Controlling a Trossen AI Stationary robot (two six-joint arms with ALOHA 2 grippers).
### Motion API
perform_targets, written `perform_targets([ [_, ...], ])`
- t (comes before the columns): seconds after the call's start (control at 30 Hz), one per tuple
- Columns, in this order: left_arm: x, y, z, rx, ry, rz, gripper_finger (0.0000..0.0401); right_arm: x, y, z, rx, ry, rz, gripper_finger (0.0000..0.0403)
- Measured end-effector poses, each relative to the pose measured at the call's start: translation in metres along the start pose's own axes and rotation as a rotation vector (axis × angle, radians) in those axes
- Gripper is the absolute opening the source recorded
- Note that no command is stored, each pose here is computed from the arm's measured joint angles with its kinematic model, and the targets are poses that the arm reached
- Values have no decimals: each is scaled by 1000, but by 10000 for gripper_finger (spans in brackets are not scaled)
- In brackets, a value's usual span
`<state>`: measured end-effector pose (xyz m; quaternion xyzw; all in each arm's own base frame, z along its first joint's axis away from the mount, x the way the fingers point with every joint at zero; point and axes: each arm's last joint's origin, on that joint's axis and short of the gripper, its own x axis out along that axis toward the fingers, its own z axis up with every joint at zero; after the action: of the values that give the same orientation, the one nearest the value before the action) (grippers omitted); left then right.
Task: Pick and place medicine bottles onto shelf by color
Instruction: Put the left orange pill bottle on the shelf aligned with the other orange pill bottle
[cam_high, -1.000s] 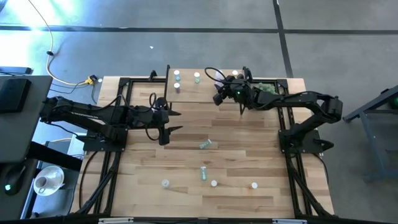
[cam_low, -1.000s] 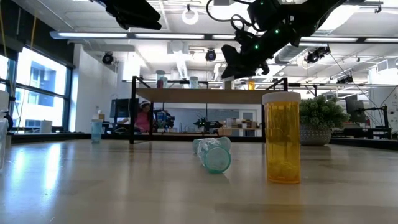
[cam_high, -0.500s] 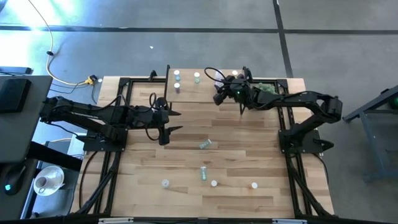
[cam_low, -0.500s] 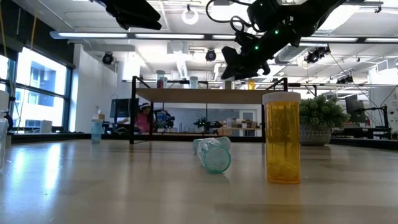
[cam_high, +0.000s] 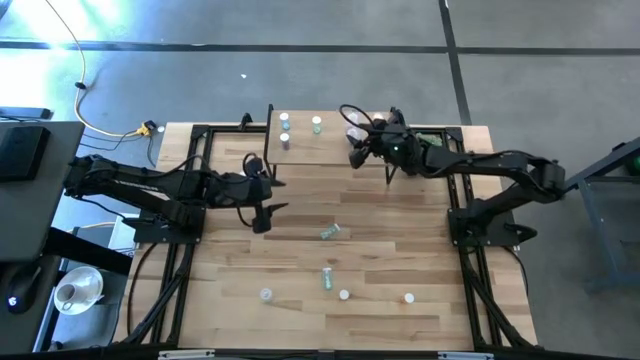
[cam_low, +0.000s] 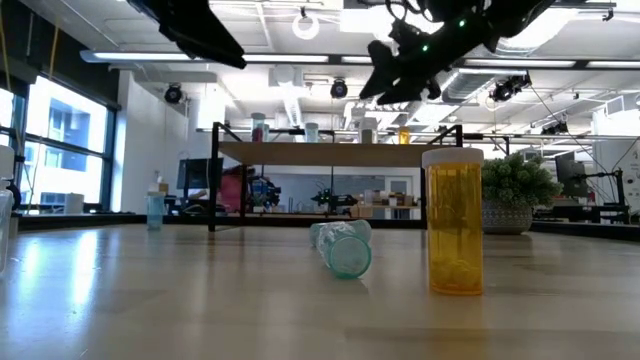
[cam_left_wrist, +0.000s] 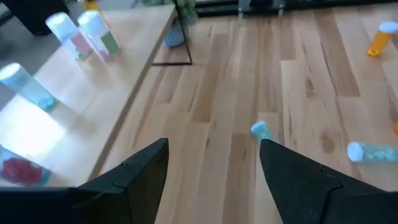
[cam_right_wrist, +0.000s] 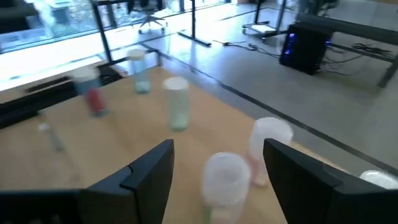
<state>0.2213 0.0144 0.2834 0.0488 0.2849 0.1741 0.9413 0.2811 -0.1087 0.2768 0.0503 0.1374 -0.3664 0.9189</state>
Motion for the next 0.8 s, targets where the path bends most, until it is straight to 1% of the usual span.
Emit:
perform_targets([
  [0.1,2,-1,-5,-8,7,-4,243,-13,7,0,-25,28,35,238],
  [0.3,11,-5,-25,-38,63,-14,243,-39,28,-9,-113,134,129,238],
  [0.53,19,-8,-47,-74,93,-16,243,-65,59,-28,-199,290,402,238],
  [0.67,23,-10,-55,-102,86,-42,243,-83,76,-38,-223,366,521,238],
  [0.8,23,-12,-57,-113,89,-59,243,-103,92,-47,-278,406,631,238],
])
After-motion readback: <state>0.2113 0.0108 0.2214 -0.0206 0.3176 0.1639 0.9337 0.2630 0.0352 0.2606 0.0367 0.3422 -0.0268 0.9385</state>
